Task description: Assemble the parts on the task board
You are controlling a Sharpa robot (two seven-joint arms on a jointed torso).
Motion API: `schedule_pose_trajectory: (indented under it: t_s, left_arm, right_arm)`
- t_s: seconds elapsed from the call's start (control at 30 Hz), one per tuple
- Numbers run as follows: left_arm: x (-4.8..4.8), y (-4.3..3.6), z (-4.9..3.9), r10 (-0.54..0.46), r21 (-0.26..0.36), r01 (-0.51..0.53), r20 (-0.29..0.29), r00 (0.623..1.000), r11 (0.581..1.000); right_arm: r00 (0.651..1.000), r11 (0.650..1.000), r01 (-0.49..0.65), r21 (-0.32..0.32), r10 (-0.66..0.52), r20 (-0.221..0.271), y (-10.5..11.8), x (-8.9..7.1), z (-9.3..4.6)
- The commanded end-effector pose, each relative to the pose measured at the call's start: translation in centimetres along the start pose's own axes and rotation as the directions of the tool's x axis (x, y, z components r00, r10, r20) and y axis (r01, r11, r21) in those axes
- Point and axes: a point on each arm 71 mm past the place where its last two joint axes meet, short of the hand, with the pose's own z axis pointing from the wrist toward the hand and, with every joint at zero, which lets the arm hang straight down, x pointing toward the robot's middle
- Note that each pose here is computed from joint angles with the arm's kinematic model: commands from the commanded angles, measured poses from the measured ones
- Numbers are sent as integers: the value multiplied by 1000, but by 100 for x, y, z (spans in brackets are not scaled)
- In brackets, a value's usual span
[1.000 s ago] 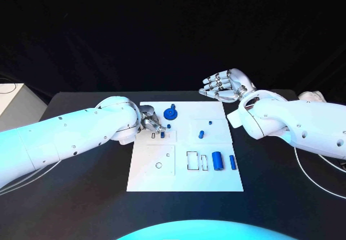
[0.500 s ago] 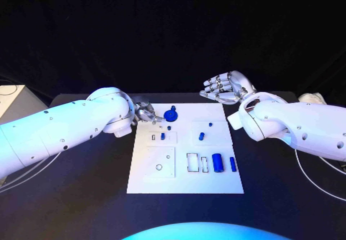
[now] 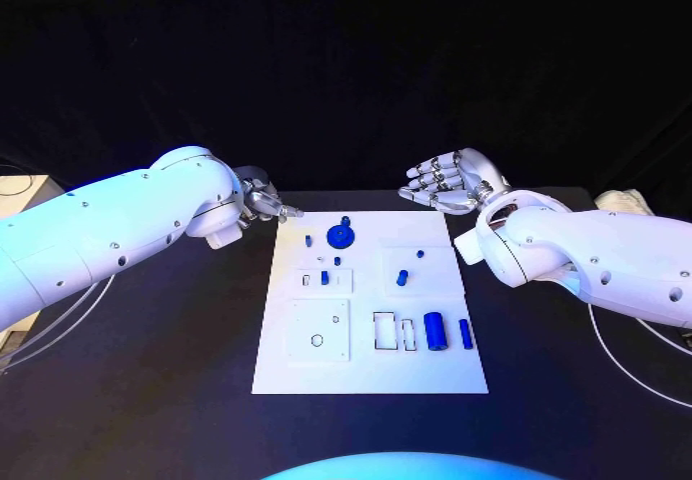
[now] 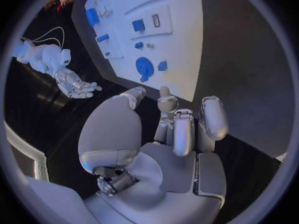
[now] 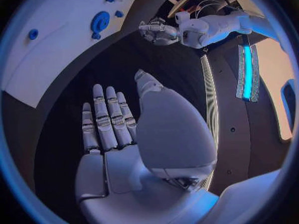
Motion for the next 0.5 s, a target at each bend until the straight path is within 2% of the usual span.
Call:
schedule_pose_trajectory:
  t_s: [0.03, 0.27, 0.5]
  left_arm:
    - [5, -36, 36, -12, 15, 13, -39, 999, 1000]
    - [12, -47, 153, -17, -6, 17, -52, 998, 1000]
    - [42, -44, 211, -13, -14, 12, -72, 997, 1000]
  right_arm:
    - [1000, 1000, -8, -21, 8, -10, 17, 17, 1]
    - [1000, 999, -24, -26, 24, -14, 24, 30, 9]
    - [1000, 999, -28, -29, 28, -10, 26, 28, 10]
